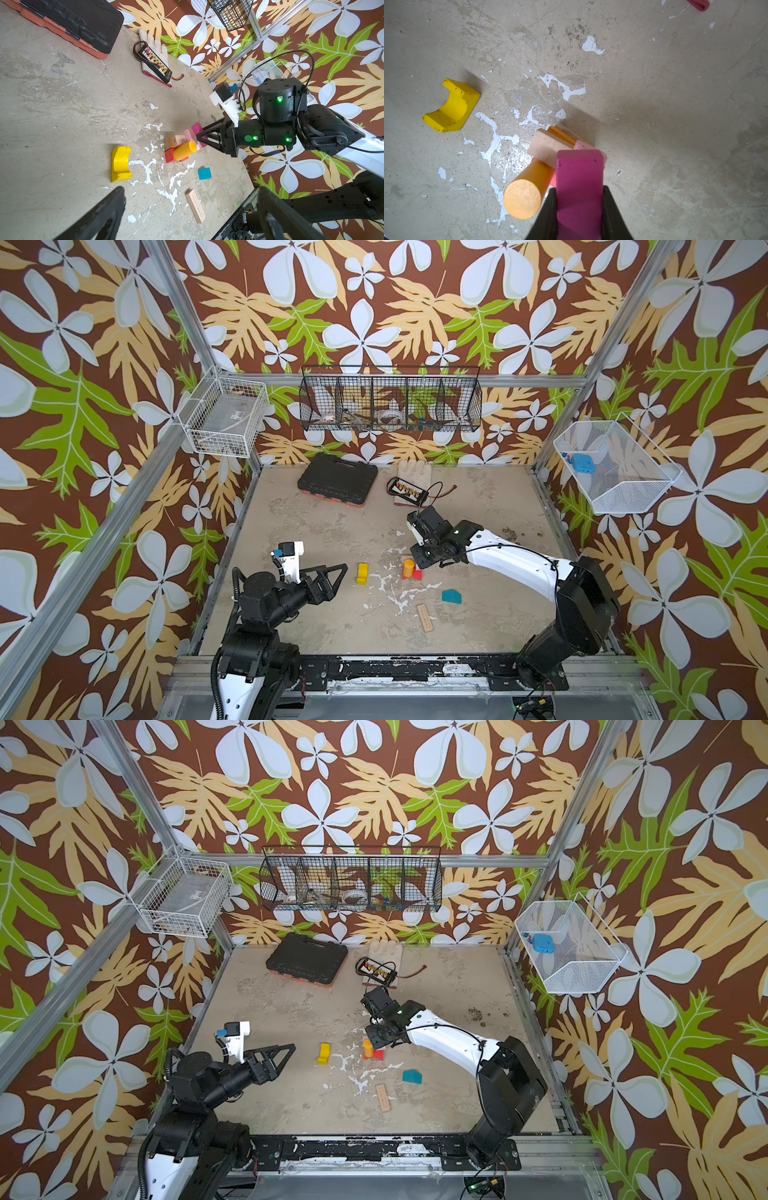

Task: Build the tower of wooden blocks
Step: 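Lower the magenta block onto the top of the stack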

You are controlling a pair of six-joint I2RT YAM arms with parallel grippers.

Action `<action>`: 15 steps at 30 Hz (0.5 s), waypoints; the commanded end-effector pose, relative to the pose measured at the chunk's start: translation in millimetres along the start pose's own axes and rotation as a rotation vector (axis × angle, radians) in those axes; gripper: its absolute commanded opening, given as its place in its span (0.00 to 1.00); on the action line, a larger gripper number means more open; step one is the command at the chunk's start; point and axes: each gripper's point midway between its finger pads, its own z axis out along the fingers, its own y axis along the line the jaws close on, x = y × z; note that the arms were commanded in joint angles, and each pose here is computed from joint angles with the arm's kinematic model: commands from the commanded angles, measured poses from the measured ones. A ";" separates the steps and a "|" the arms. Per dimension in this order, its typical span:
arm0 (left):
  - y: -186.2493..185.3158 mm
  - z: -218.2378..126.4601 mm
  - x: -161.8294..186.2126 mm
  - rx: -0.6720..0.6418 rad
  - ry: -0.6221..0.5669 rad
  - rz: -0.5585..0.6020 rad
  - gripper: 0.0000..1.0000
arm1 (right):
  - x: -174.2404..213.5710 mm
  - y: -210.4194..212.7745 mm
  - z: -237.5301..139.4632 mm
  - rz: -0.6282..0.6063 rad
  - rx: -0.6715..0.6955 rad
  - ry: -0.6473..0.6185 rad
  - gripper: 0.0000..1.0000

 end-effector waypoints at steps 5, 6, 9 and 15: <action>-3.6 0.0 -5.0 0.013 -0.020 0.018 1.00 | 4.1 -2.8 9.0 -0.035 0.022 0.028 0.11; -3.4 0.2 -4.6 0.013 -0.018 0.018 1.00 | 4.2 -3.2 9.8 -0.038 0.027 0.029 0.11; -3.4 0.1 -4.7 0.014 -0.020 0.017 1.00 | 3.3 -4.9 11.1 -0.037 0.038 0.029 0.12; -3.6 -0.2 -5.1 0.014 -0.022 0.018 1.00 | 1.0 -3.4 12.5 -0.040 0.034 0.030 0.15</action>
